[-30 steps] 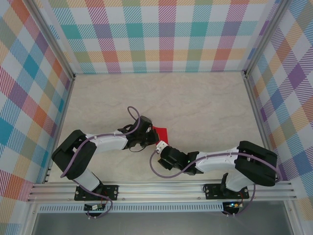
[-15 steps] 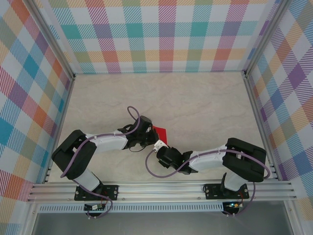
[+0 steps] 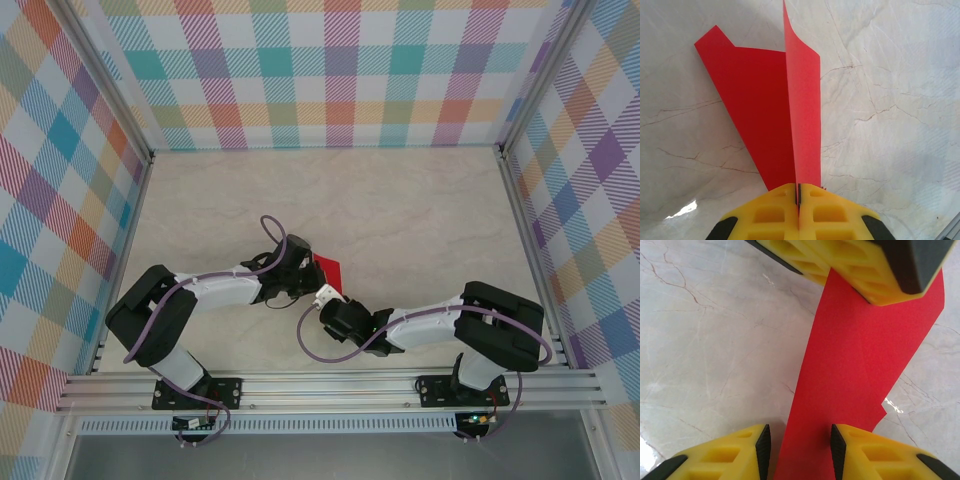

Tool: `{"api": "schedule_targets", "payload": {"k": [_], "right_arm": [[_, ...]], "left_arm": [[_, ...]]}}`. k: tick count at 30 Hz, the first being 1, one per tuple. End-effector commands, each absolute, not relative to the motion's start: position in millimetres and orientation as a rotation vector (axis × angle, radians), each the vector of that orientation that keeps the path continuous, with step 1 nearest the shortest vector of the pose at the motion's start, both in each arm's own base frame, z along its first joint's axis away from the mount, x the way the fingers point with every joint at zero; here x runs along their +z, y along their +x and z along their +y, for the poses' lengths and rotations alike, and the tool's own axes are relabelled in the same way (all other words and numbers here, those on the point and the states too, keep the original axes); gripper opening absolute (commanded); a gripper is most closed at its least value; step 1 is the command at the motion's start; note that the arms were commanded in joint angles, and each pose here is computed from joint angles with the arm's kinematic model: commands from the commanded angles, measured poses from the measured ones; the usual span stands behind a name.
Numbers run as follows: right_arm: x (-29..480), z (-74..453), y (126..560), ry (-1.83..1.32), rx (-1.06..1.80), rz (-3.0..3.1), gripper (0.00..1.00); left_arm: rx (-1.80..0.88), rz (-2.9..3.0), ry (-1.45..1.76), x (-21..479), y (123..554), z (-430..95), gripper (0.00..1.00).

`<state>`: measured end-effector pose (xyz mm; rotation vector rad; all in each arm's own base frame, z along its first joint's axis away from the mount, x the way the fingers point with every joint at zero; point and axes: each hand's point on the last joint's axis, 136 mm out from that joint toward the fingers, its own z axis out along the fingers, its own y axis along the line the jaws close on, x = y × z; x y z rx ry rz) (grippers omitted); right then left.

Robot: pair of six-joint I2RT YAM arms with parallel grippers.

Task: Fold a paper plane with a square sheet of paper (pick it up from the middle)
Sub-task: Fold the wing for the fifth time at the center of the table.

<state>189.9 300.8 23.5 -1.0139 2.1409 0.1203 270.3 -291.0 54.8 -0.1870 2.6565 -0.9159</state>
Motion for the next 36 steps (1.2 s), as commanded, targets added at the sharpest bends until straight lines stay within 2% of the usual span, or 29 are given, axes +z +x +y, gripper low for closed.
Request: {"api": "schedule_targets", "payload": {"k": [1,13,22,31,36], "right_arm": [[52.4,317.7,197.6,-0.939,0.191,2.068,0.39],[61.5,317.1,198.6,-0.914,0.209,2.047,0.43],[54.0,314.5,198.6,-0.921,0.189,2.056,0.35],[38.6,313.2,199.3,-0.958,0.133,2.083,0.42],[39.3,313.3,202.2,-0.955,0.111,2.075,0.39]], "left_arm": [[-0.904,2.688,-0.179,51.0,267.3,-295.4,0.01],[-0.842,2.722,-0.205,38.0,267.7,-290.5,0.01],[-0.849,2.726,-0.213,36.3,268.1,-291.6,0.0],[-0.892,2.713,-0.188,44.0,267.8,-297.1,0.0],[-0.896,2.71,-0.174,46.9,267.8,-297.8,0.0]]}}
